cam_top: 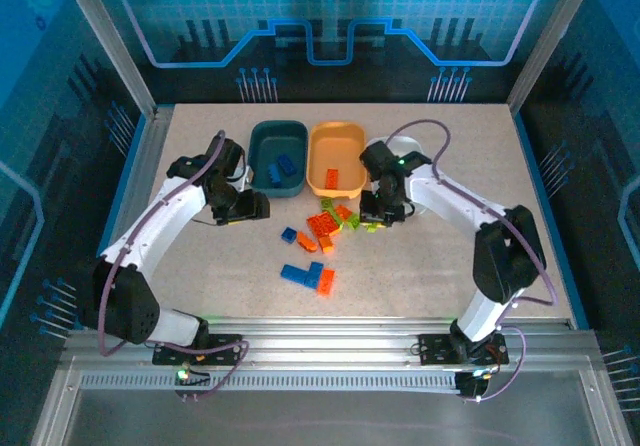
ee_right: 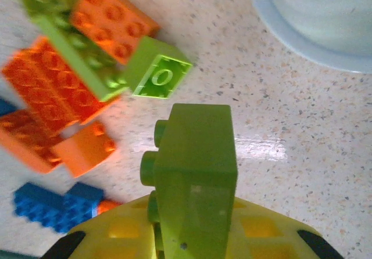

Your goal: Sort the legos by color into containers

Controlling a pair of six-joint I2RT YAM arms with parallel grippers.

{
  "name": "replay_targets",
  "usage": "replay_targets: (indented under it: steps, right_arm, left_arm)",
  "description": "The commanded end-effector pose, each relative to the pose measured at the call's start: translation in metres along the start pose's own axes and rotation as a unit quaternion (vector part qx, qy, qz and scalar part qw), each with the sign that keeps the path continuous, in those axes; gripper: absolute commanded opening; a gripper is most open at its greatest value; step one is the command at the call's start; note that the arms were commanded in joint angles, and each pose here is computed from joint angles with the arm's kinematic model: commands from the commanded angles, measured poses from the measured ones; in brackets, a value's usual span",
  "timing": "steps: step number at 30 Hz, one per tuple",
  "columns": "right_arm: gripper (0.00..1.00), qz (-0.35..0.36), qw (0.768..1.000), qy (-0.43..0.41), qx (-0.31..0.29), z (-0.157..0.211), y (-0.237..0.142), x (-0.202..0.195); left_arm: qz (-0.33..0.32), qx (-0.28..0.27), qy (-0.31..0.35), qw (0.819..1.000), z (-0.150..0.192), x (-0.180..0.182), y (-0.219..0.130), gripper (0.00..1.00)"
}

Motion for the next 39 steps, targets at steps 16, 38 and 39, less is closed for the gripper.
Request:
replay_targets:
  steps: [16, 38, 39]
  right_arm:
    - [0.17, -0.017, 0.997, 0.079, 0.017, -0.172, 0.036, -0.020]
    - [0.47, -0.077, 0.995, 0.061, 0.005, -0.143, -0.020, -0.017]
    - [0.47, -0.075, 0.996, 0.052, 0.011, -0.129, -0.025, -0.019]
  left_arm:
    - [0.034, 0.067, -0.087, 0.993, 0.037, -0.025, 0.028, 0.68]
    - [0.056, 0.091, -0.109, 0.988, 0.037, -0.038, 0.064, 0.72]
    - [0.052, 0.092, -0.103, 0.989, 0.036, -0.038, 0.065, 0.72]
Point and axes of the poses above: each hand's point on the last joint's axis, 136 mm out from that joint toward the fingers, its own y axis out along the fingers, its own x axis along the line the jaws close on, z = x × y, the point moved 6 cm from there along -y, back along the fingers, and after that the axes turned 12 degrees about y, right-handed, at the moved point
